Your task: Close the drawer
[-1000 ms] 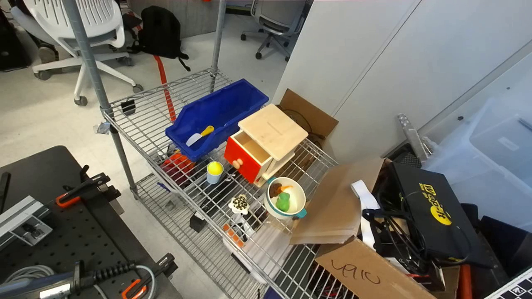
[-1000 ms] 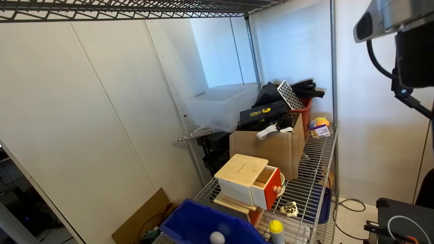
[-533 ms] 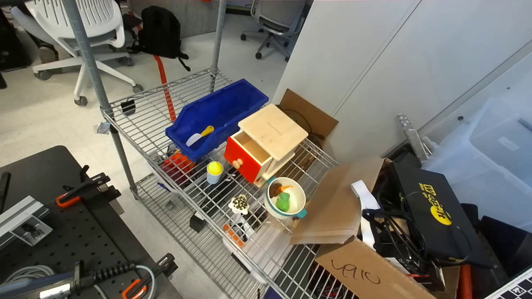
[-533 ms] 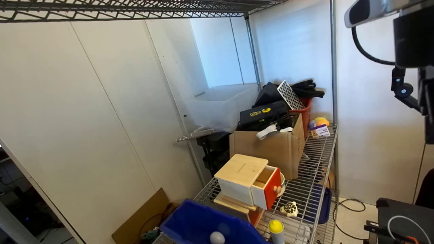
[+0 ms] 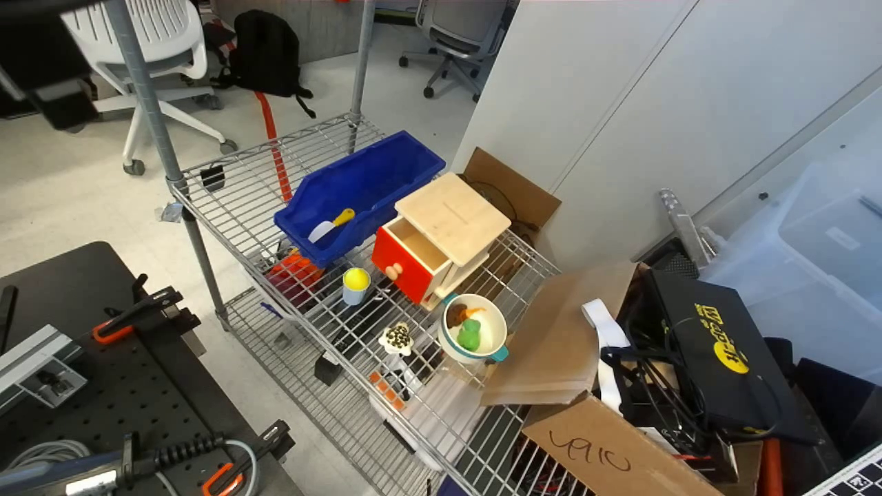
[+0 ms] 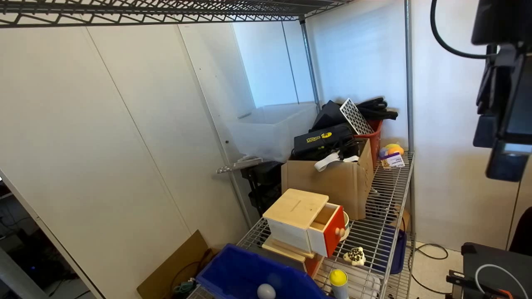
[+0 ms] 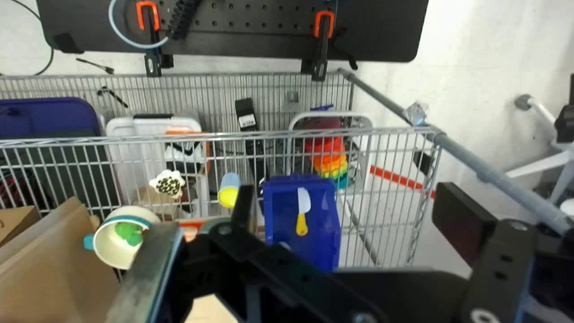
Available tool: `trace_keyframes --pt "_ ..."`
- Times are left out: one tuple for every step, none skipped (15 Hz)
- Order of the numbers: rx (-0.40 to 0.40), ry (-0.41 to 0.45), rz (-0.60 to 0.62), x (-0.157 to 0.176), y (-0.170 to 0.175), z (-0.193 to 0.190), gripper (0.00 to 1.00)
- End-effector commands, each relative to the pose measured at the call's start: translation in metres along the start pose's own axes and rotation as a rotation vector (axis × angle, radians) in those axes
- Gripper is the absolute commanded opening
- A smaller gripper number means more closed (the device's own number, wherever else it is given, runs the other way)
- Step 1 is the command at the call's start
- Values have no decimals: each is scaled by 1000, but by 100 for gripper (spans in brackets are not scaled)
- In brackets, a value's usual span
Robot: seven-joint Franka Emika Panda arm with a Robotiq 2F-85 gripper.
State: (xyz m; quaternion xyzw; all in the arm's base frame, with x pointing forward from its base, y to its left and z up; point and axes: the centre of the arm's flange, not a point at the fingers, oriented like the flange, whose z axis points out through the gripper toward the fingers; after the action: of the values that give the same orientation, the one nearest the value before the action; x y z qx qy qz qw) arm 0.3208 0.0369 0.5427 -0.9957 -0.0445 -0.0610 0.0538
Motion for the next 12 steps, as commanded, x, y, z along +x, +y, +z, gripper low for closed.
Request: trace_keyframes --pt "-18 139 117 -6 18 -4 100" --pt "8 163 153 -6 23 -4 100" --pt "30 190 202 -5 27 -4 100" --pt "30 216 246 -4 32 -2 100" --pt "31 248 277 -4 37 1 100" --pt "42 282 318 -2 44 4 100" --pt "43 317 354 0 49 7 100" --pt "45 352 392 3 56 8 100" --pt "46 380 419 5 61 10 100" --pt "45 405 434 7 67 10 100" --pt "47 419 442 7 71 10 100" --pt "51 415 429 6 76 12 100"
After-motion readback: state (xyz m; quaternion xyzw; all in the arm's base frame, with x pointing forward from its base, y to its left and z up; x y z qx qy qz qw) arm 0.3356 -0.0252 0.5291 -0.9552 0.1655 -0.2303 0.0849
